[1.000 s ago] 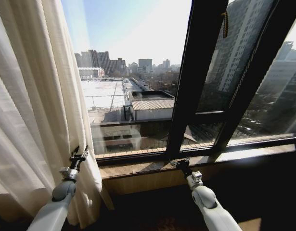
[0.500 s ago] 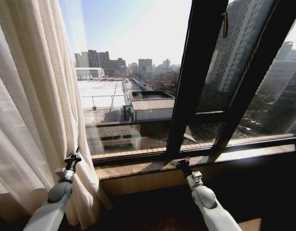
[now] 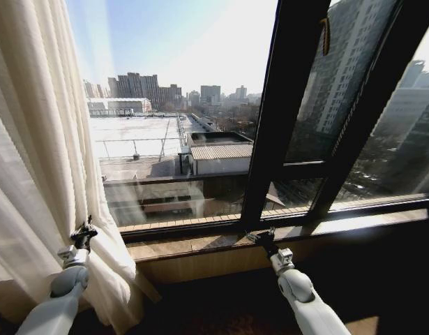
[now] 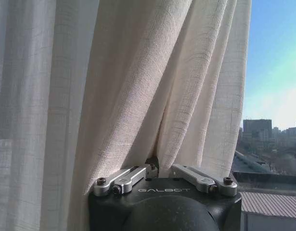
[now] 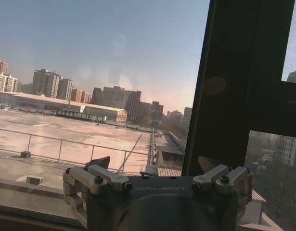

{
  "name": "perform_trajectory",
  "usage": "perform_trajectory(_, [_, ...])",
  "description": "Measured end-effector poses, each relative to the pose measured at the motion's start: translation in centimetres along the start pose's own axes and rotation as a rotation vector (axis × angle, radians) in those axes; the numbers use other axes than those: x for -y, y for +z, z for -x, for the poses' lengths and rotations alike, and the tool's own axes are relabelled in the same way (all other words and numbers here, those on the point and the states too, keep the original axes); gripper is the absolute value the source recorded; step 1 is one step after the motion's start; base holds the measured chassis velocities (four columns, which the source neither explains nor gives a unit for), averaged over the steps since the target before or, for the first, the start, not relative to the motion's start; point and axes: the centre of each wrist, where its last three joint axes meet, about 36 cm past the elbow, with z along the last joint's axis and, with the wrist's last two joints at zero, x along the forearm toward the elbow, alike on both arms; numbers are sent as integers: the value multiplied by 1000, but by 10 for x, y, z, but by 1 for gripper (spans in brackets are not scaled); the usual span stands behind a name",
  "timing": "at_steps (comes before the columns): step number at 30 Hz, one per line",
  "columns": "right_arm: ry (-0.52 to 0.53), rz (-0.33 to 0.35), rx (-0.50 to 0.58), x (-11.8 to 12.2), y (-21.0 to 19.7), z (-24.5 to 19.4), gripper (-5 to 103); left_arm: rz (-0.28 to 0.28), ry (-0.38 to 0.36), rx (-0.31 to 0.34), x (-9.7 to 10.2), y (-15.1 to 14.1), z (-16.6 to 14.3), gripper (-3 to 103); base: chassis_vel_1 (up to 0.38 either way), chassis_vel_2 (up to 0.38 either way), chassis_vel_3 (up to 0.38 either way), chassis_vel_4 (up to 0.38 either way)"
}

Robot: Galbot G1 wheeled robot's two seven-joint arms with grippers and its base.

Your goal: Open the curtains by pulling them apart, changing their state from closed to fully open.

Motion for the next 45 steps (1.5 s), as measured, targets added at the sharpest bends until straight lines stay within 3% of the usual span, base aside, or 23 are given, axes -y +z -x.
perform_trajectory(3, [0, 0, 0, 0, 0, 0, 100, 20, -138, -2, -50, -10, 12, 0, 0, 0, 0, 0])
perform_trajectory(5, [0, 0, 0, 0, 0, 0, 100, 23, -169, -4, -60, -12, 15, 0, 0, 0, 0, 0])
perform_trajectory(8, [0, 0, 0, 0, 0, 0, 100, 42, -307, -12, -108, -22, 34, 0, 0, 0, 0, 0])
perform_trajectory(12, [0, 0, 0, 0, 0, 0, 100, 60, -357, -9, -132, -30, 44, 0, 0, 0, 0, 0])
perform_trajectory(15, [0, 0, 0, 0, 0, 0, 100, 58, -354, -3, -134, -33, 46, 0, 0, 0, 0, 0])
perform_trajectory(20, [0, 0, 0, 0, 0, 0, 100, 50, -331, -3, -121, -28, 45, 0, 0, 0, 0, 0])
perform_trajectory(28, [0, 0, 0, 0, 0, 0, 100, 71, -287, -12, -81, -8, 29, -3, 0, 0, 0, 0])
perform_trajectory(30, [0, 0, 0, 0, 0, 0, 100, 76, -273, -8, -74, -6, 24, 2, 0, 0, 0, 0])
perform_trajectory(32, [0, 0, 0, 0, 0, 0, 100, 94, -226, 8, -51, 1, 5, 12, 0, 0, 0, 0])
perform_trajectory(33, [0, 0, 0, 0, 0, 0, 100, 94, -226, 8, -51, 1, 5, 12, 0, 0, 0, 0])
perform_trajectory(37, [0, 0, 0, 0, 0, 0, 100, 98, -124, 31, -18, 18, -51, 34, 0, 0, 0, 0])
perform_trajectory(39, [0, 0, 0, 0, 0, 0, 100, 86, -102, 33, -11, 20, -62, 34, 0, 0, 0, 0])
perform_trajectory(43, [0, 0, 0, 0, 0, 0, 100, -20, 77, 46, 17, 22, -114, 56, 0, 0, 0, 0])
perform_trajectory(44, [0, 0, 0, 0, 0, 0, 100, -58, 116, 46, 22, 21, -124, 56, 0, 0, 0, 0])
perform_trajectory(45, [0, 0, 0, 0, 0, 0, 100, -58, 116, 46, 22, 21, -124, 56, 0, 0, 0, 0])
